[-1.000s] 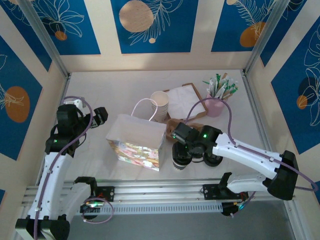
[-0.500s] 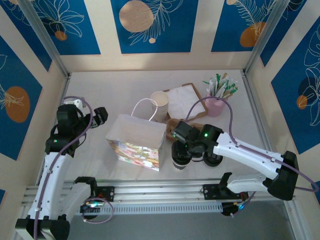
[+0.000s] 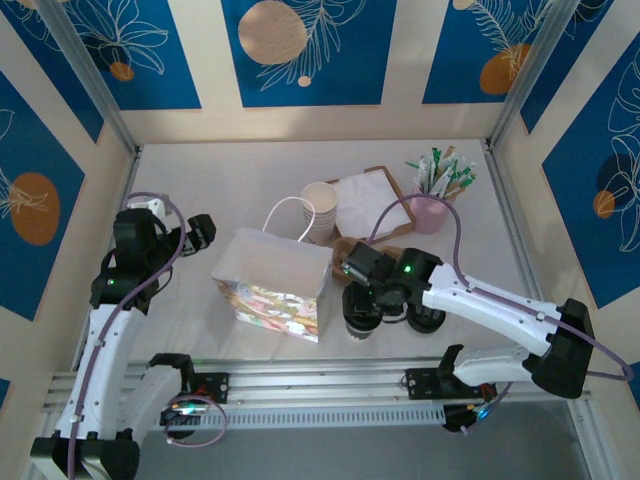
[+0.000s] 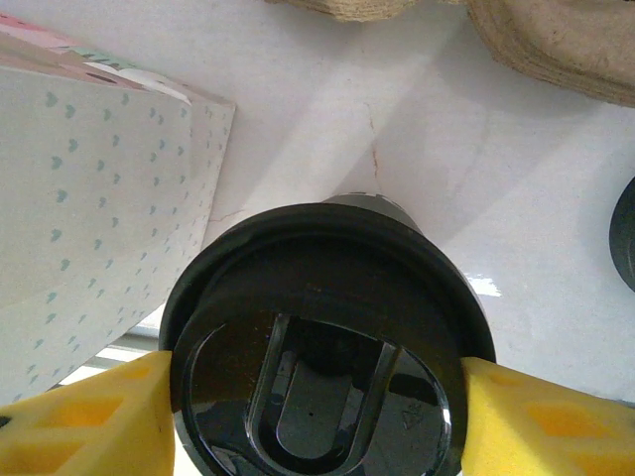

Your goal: Pack the takeout coffee

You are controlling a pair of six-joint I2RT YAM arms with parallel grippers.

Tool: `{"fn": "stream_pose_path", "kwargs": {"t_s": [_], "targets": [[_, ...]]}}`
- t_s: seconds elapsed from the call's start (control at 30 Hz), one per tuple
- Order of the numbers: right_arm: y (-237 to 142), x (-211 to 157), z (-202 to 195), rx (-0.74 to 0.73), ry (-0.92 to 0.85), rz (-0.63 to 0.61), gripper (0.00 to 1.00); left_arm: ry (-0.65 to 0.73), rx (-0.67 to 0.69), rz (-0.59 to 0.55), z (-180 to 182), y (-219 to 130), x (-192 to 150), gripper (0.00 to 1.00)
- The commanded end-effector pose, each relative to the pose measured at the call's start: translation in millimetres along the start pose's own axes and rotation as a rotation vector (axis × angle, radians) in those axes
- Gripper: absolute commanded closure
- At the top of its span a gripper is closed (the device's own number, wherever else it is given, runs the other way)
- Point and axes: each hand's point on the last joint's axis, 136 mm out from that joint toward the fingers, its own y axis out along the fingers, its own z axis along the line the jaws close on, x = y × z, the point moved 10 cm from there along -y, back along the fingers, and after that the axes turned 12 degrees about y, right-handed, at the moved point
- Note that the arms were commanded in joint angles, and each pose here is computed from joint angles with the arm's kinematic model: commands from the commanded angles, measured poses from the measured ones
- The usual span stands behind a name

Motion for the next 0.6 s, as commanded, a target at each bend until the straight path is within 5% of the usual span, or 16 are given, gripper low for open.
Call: {"fn": "stream_pose_path", "kwargs": {"t_s": [0.0,0.57], "targets": [[3.9,-2.2,-6.7,-0.059,0.011,0.017,0.36,-0.015,0.029,0.021,4.6,2.9,-4.4,0.03],[-5.5,-0.8,0.8,-0.114,-0.031,-0.016,0.36,-0.015,0.029,0.021,4.6,2.5,-4.6,0.03]]}}
